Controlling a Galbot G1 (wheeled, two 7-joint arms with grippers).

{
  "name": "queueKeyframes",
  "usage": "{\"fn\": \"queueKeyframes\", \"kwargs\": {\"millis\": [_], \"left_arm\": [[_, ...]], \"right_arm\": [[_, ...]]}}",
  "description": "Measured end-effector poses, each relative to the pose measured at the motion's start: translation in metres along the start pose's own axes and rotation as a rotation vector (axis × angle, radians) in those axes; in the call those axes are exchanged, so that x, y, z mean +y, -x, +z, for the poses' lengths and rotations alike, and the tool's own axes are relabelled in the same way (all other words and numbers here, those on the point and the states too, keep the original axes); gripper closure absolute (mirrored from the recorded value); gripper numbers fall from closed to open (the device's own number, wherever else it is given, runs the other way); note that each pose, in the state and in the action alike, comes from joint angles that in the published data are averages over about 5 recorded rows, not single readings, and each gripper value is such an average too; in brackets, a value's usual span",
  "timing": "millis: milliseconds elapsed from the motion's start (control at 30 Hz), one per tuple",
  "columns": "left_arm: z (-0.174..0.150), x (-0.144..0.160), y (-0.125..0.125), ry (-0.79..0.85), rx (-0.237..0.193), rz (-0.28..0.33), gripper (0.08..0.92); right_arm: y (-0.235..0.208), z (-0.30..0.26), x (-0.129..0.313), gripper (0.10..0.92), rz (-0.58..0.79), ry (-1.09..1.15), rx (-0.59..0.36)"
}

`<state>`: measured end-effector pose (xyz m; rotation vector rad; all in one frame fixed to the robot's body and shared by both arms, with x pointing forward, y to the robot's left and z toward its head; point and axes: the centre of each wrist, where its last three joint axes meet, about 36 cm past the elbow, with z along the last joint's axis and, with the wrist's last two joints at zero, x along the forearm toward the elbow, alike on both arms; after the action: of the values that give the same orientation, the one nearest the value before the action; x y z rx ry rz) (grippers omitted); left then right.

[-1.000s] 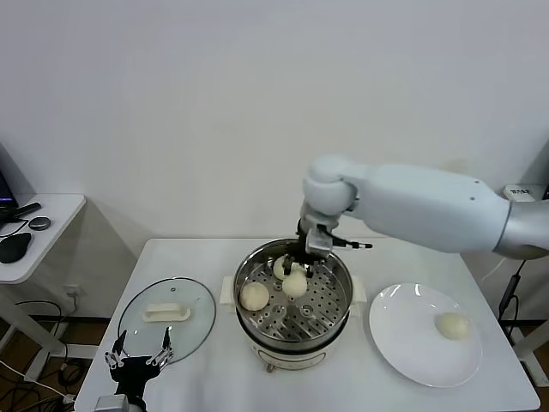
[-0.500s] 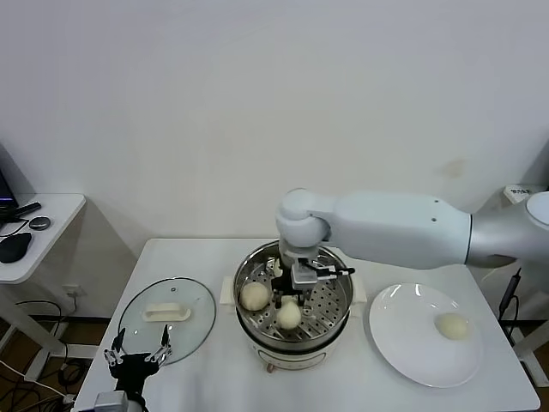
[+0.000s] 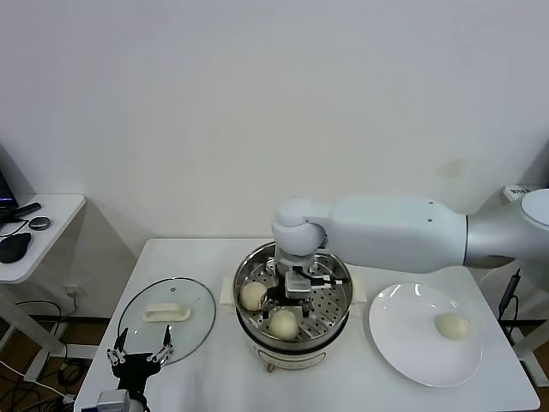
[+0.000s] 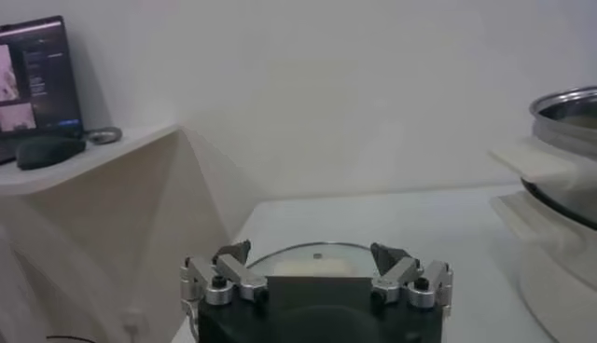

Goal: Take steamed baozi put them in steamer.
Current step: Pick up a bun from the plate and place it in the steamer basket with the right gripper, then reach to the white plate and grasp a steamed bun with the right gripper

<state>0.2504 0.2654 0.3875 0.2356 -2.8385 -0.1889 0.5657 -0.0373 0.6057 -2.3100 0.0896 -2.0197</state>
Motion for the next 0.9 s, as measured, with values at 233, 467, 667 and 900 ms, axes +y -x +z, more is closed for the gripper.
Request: {"fn": "queueKeyframes", "kwargs": {"millis": [233,467,667,900], "left_arm": [[0.000,0.001,-0.001,0.003,-0.001,0.000,0.177],[-0.001,0.001,-0.005,0.006,0.001,0.001,0.177],[-0.004,0.005,-0.008,0.008,-0.004,-0.001,0.177],[-0.009,0.008,-0.012,0.002,-0.006,0.011,0.177]], "right_arm": [[-0.035,0.010,0.024,0.200,0.056,0.127,0.016],[-0.080,0.028,0.085,0.200,0.219,0.456,0.024],[-0.112,0.042,0.164,0.200,0.361,0.844,0.039],[-0.117,0.037,0.263,0.200,0.429,1.221,0.086]]}}
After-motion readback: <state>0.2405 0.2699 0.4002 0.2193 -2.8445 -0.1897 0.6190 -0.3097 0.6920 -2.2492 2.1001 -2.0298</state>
